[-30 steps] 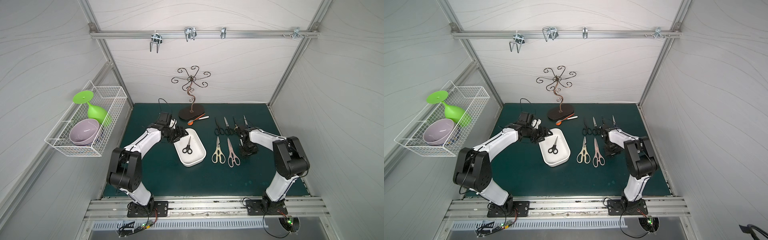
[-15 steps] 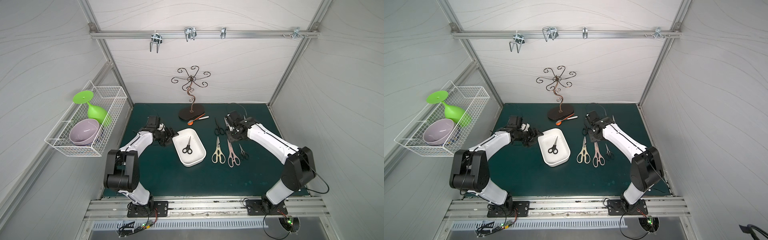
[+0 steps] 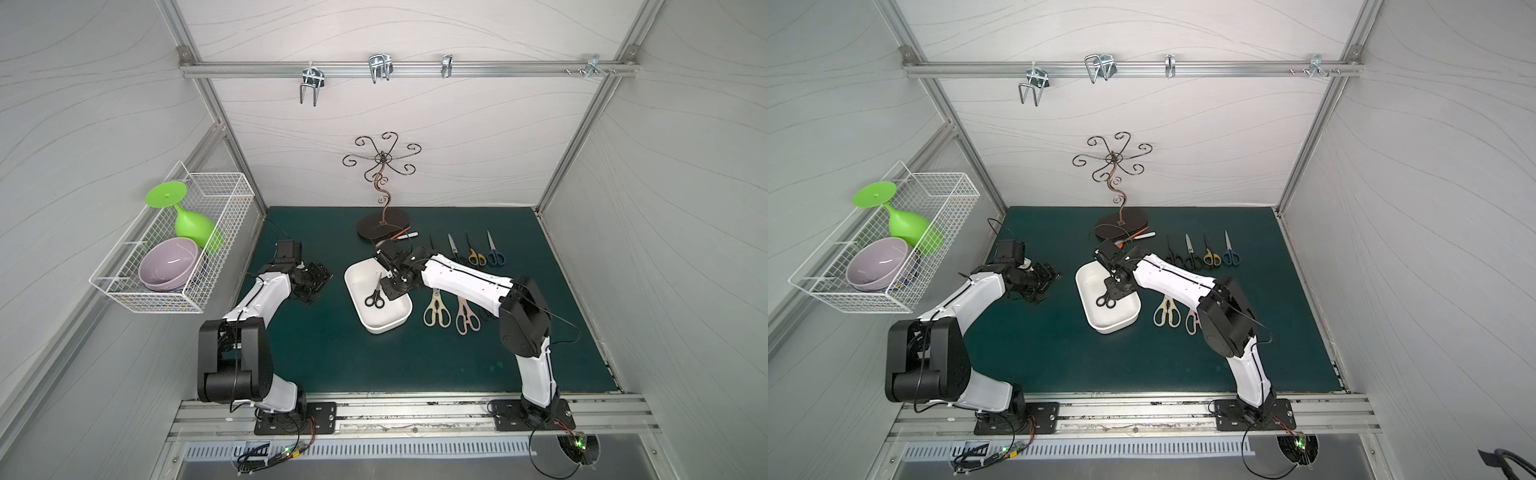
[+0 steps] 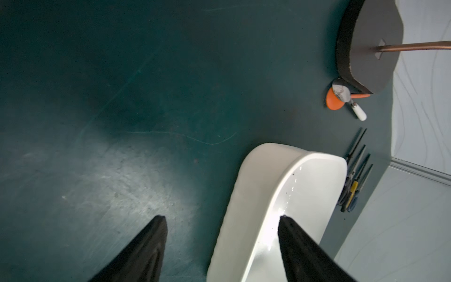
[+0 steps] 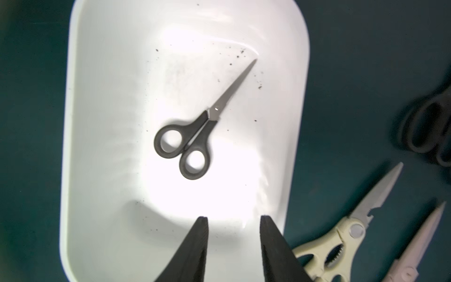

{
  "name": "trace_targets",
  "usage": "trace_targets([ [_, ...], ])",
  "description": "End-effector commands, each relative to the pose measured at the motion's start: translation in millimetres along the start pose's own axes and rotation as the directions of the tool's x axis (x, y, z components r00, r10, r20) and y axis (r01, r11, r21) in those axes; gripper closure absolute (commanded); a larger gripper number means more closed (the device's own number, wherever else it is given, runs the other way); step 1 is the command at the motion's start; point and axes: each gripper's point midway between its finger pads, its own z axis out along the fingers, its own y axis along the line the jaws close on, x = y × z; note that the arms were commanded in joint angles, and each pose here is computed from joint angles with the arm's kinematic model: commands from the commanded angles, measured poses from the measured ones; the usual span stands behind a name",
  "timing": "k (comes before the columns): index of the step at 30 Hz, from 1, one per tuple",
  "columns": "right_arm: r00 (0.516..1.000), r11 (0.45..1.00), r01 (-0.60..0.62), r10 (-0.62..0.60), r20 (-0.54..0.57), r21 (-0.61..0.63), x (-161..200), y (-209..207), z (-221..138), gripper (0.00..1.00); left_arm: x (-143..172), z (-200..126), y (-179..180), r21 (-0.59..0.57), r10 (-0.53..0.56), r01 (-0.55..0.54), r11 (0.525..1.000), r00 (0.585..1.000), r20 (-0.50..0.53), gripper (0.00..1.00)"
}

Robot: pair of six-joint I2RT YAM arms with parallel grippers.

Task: Take the scissors out of the storage box
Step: Pick up the scissors from the storage box.

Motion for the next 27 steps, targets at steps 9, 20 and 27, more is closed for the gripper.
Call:
trace_targets([
  [9, 0.997, 1.000, 0.004, -0.004, -0.071, 0.002, 7.8, 23.7, 43.1, 0.61, -6.8, -1.6, 9.7, -0.060, 0.040, -0.038, 0.997, 0.999, 0.028, 0.24],
  [20, 0.992, 0.999, 0.018, -0.012, -0.128, 0.048, 14.8, 24.1, 64.7, 0.65, -3.1, 0.2, 3.8, -0.015, 0.022, -0.022, 1.000, 1.000, 0.001, 0.24],
  [27, 0.987, 0.998, 0.010, -0.001, -0.159, 0.057, 23.9, 22.2, 70.4, 0.65, -3.1, -0.4, 2.3, -0.006, 0.020, -0.020, 1.000, 1.000, -0.002, 0.24],
])
